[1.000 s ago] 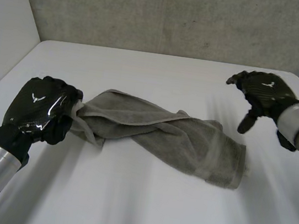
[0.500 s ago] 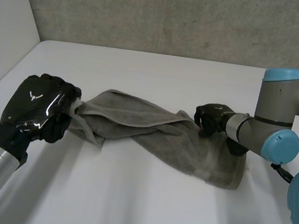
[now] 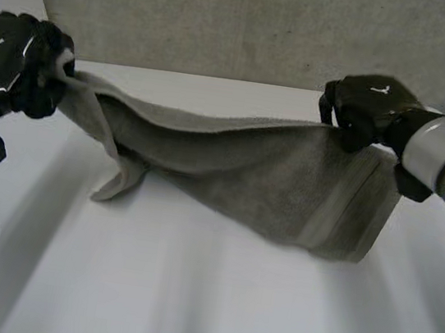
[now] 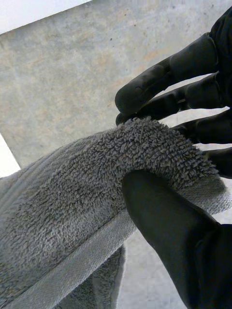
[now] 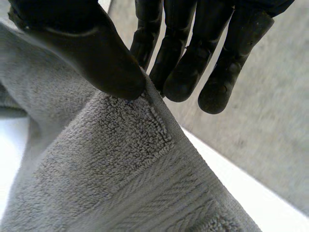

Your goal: Fold the towel.

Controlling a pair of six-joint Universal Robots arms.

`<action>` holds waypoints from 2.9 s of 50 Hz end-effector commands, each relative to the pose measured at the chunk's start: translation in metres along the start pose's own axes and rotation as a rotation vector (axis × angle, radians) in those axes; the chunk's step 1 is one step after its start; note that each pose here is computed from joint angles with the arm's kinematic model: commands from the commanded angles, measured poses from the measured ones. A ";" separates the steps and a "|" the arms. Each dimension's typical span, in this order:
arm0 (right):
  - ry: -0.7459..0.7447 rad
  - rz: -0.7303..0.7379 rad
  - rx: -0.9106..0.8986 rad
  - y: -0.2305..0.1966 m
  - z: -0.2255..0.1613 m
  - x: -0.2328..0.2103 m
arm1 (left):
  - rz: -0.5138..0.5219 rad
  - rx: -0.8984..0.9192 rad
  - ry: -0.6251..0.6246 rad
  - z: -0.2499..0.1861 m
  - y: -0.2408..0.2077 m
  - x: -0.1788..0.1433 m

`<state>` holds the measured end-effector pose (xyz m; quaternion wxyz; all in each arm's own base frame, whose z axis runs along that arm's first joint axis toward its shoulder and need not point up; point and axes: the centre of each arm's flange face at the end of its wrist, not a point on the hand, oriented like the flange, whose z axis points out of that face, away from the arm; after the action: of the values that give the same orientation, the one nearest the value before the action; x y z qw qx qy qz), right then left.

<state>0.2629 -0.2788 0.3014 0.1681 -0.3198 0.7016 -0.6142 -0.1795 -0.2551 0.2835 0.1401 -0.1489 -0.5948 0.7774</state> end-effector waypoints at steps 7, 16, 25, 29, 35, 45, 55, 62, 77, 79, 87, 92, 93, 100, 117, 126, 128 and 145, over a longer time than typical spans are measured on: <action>-0.077 -0.291 -0.113 0.033 -0.016 -0.017 | -0.111 -0.200 0.005 0.011 0.054 -0.003; 0.205 -0.414 0.225 -0.024 0.062 0.029 | 0.127 0.121 0.092 0.115 0.007 0.002; 0.587 -0.475 0.859 -0.149 0.043 0.035 | 0.171 0.533 -0.049 0.164 -0.105 -0.017; 0.559 -0.471 0.816 -0.148 0.033 0.027 | 0.132 0.540 -0.052 0.163 -0.107 -0.019; 0.419 -0.464 0.590 -0.093 0.044 0.011 | 0.070 0.399 -0.023 0.152 -0.058 -0.016; 0.269 -0.455 0.295 0.006 0.052 -0.008 | 0.058 0.132 0.152 0.109 0.046 -0.012; 0.112 -0.552 -0.088 0.131 0.020 -0.041 | 0.050 -0.086 0.285 0.039 0.124 -0.004; 0.087 -0.533 -0.110 0.137 -0.005 -0.050 | 0.062 -0.160 0.348 -0.008 0.130 -0.002; 0.100 -0.443 -0.033 0.118 -0.025 -0.053 | 0.148 -0.023 0.375 -0.035 0.063 0.010; 0.094 -0.429 -0.038 0.120 -0.025 -0.054 | 0.106 0.004 0.400 -0.037 0.046 0.023; 0.093 -0.428 -0.045 0.125 -0.026 -0.056 | -0.021 -0.017 0.357 -0.029 0.043 0.036; 0.094 -0.428 -0.045 0.126 -0.026 -0.055 | -0.067 -0.132 0.308 -0.022 0.069 0.043; 0.094 -0.426 -0.045 0.126 -0.026 -0.055 | -0.056 -0.182 0.283 -0.019 0.078 0.043; 0.094 -0.426 -0.045 0.126 -0.026 -0.055 | 0.070 -0.405 0.220 -0.025 0.114 0.048; 0.076 -0.420 -0.078 0.138 -0.023 -0.058 | 0.303 -0.528 0.184 -0.054 0.136 0.061; 0.062 -0.421 -0.089 0.143 -0.022 -0.061 | 0.328 -0.484 0.114 -0.046 0.148 0.050; 0.060 -0.423 -0.090 0.143 -0.022 -0.062 | 0.336 -0.480 0.075 -0.042 0.151 0.043; 0.059 -0.427 -0.092 0.146 -0.020 -0.062 | 0.331 -0.528 0.043 -0.038 0.165 0.032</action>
<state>0.2606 -0.2170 0.1538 -0.0007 -0.4504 0.6509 -0.6112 -0.2007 -0.2499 0.1118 -0.0191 -0.2922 -0.7404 0.6051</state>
